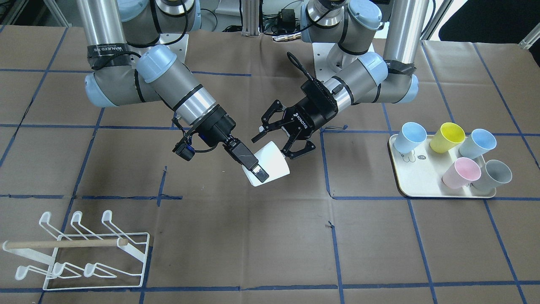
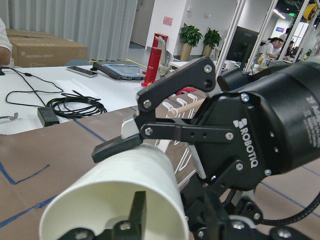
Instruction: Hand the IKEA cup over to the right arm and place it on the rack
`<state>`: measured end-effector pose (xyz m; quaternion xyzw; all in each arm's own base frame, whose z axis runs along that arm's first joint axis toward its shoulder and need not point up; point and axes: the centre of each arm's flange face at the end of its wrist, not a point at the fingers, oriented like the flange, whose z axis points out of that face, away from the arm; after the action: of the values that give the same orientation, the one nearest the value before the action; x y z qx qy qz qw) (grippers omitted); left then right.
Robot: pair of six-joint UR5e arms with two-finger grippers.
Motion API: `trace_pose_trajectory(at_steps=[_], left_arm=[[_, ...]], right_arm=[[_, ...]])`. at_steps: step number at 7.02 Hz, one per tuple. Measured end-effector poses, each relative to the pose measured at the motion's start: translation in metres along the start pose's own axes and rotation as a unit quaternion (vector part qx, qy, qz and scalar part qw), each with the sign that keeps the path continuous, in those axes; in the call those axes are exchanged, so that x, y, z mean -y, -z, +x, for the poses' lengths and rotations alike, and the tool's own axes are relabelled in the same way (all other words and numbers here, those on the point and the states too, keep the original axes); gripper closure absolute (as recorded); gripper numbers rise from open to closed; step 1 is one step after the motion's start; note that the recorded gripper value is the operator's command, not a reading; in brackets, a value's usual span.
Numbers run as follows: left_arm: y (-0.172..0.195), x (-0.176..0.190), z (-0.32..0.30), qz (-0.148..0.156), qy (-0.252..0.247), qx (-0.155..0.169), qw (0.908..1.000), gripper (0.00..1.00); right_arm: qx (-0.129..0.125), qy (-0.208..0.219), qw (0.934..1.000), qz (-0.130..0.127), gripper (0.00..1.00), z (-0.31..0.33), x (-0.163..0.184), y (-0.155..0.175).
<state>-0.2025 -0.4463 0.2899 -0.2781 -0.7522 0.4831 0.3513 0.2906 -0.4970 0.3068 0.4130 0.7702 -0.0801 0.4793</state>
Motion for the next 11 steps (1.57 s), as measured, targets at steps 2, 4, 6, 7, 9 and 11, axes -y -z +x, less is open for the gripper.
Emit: trace_pose_trajectory(at_steps=[2,4,6,7,9,11], left_arm=[[0.018,0.001,-0.012,0.01,0.006,0.021,0.9997,0.01],[0.056,-0.003,-0.042,0.034,0.013,0.057,0.9977,0.01],[0.074,0.001,-0.059,0.046,0.029,0.083,0.9951,0.01],[0.076,0.01,-0.065,0.049,0.05,0.104,0.9921,0.01],[0.067,0.034,-0.083,0.031,0.09,0.146,0.9847,0.01],[0.037,0.072,-0.097,-0.028,0.127,0.199,0.9714,0.01]], right_arm=[[0.002,0.005,1.0,0.001,0.67,-0.003,0.002,0.0],[0.009,0.044,0.9988,0.019,0.72,-0.01,0.025,0.008],[0.015,0.14,0.9879,0.065,0.77,-0.019,0.074,0.032],[0.009,0.217,0.9716,0.093,0.78,-0.022,0.095,0.043],[-0.028,0.356,0.9199,0.161,0.81,-0.027,0.131,0.063],[-0.055,0.459,0.8607,0.213,0.86,-0.048,0.155,0.081]])
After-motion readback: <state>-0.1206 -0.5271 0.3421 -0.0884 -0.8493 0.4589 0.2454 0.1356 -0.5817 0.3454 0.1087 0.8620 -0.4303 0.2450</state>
